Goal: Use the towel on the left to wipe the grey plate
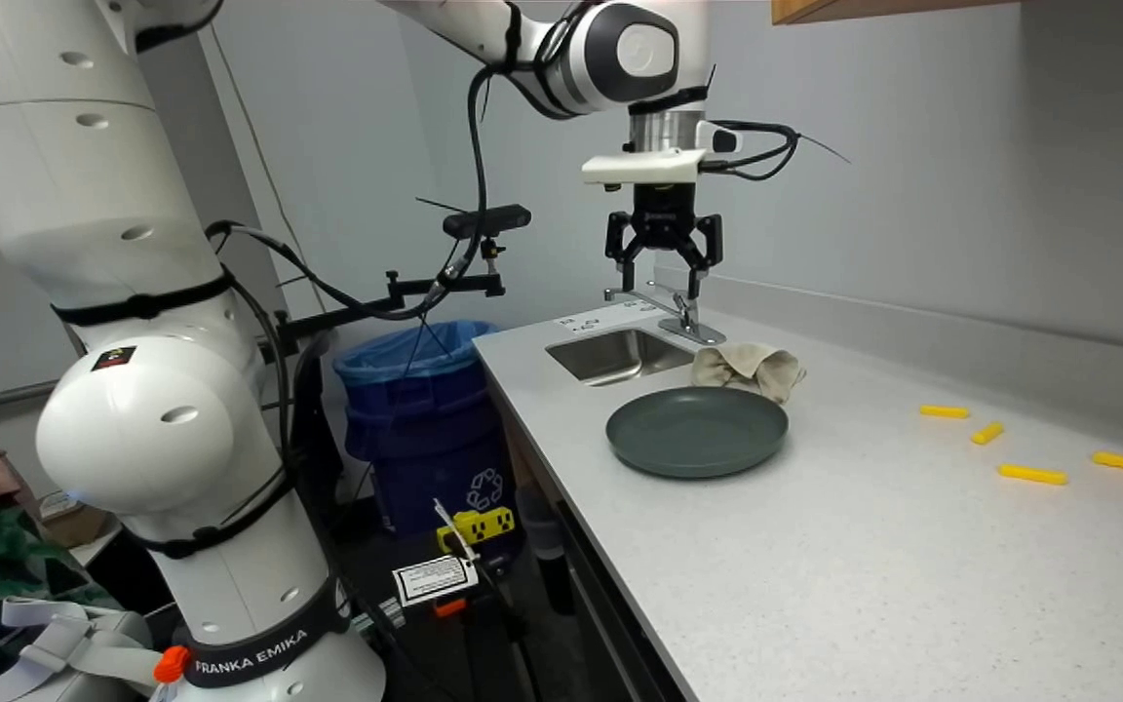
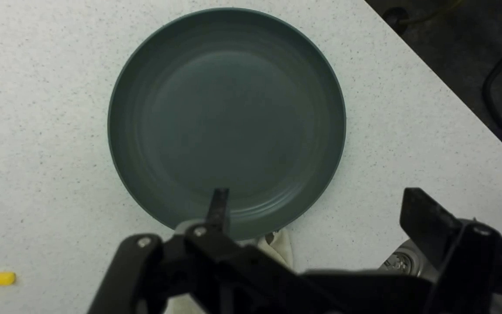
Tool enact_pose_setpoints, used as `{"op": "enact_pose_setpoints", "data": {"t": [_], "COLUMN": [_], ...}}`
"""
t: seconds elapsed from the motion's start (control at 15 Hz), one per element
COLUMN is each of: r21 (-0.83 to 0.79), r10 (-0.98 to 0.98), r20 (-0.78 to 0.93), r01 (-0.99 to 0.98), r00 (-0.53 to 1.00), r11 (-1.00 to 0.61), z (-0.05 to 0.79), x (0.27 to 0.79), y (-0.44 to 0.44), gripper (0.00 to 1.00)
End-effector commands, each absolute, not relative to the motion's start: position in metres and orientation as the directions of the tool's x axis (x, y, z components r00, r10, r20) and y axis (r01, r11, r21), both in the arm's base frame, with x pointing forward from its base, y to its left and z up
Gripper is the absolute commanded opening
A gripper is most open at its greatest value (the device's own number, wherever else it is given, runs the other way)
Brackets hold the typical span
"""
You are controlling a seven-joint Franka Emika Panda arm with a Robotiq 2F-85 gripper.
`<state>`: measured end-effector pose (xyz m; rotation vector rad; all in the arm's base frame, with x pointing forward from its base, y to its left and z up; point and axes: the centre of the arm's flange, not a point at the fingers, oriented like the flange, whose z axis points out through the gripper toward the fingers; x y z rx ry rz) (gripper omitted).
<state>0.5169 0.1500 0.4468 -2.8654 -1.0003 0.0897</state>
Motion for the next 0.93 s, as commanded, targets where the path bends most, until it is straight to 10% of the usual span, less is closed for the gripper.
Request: {"op": "enact_pose_setpoints", "data": {"t": [0.0,0.87], "r21": [-0.101,0.151], "r10": [0.638,0.839], "r20": [-0.039,0.188], "r01": [0.632,0.829], "r00": [0.769,0.510], "r11": [-0.768,-0.538], "z": [0.446,0.424], "x": [0.517,0.627], "y": [0.148,0.249], "gripper": [1.00,1.00]}}
